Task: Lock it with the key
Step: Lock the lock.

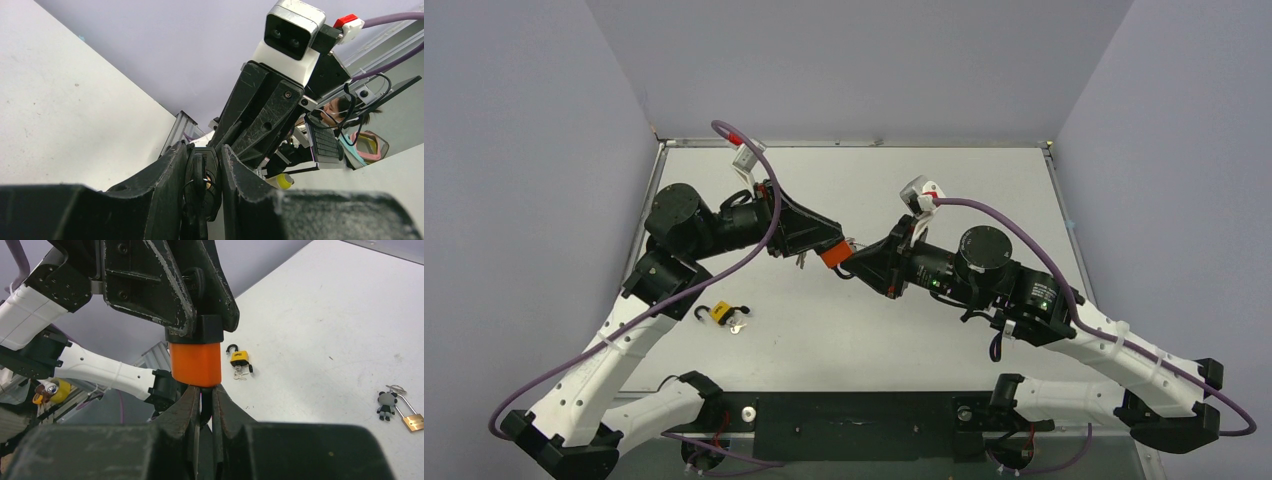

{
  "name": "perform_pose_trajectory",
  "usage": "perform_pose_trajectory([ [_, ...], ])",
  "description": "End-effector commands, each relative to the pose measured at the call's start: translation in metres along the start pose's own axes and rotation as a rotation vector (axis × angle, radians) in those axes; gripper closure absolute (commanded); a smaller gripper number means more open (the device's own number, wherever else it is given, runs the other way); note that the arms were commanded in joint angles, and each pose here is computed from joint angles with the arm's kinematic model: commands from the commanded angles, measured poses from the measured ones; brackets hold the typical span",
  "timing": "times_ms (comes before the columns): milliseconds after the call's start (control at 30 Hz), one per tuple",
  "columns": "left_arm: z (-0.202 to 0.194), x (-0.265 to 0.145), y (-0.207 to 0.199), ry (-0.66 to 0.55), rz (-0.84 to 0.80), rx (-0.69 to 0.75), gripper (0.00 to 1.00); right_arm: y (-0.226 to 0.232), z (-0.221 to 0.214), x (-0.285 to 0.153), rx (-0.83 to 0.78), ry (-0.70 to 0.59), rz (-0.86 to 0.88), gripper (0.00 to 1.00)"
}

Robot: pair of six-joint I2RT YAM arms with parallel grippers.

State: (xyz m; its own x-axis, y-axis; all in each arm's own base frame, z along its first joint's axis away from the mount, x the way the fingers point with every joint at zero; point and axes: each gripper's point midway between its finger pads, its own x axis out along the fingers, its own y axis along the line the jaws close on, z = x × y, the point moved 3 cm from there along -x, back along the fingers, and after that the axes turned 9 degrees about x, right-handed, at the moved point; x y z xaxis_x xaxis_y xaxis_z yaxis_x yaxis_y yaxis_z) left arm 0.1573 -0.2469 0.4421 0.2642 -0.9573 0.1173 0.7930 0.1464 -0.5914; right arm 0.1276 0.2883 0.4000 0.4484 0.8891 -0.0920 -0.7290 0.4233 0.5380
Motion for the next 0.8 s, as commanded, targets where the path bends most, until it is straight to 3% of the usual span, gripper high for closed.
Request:
perform_pose_trajectory([
  [0,0.011,-0.004,-0.009,-0.053,-0.015,0.071,1.0,0.004,0.021,-0.011,0.022,-0.092,0.02,1.0],
  [167,0.007,-0.004,-0.006,-0.022,-0.005,0.077,1.0,0.009,0.021,-0.02,0.006,-0.08,0.054,1.0],
  [267,0.005,-0.004,-0.01,0.016,-0.034,0.108,0.82,0.009,0.017,-0.028,-0.022,-0.054,0.055,1.0],
  [400,-0.004,-0.005,-0.014,0.08,-0.091,0.121,0.7,0.011,0.008,-0.039,-0.053,-0.001,0.081,1.0],
  [767,-0.027,-0.016,-0.018,0.162,-0.165,0.127,0.67,0.012,-0.016,-0.06,-0.073,0.116,0.118,1.0],
])
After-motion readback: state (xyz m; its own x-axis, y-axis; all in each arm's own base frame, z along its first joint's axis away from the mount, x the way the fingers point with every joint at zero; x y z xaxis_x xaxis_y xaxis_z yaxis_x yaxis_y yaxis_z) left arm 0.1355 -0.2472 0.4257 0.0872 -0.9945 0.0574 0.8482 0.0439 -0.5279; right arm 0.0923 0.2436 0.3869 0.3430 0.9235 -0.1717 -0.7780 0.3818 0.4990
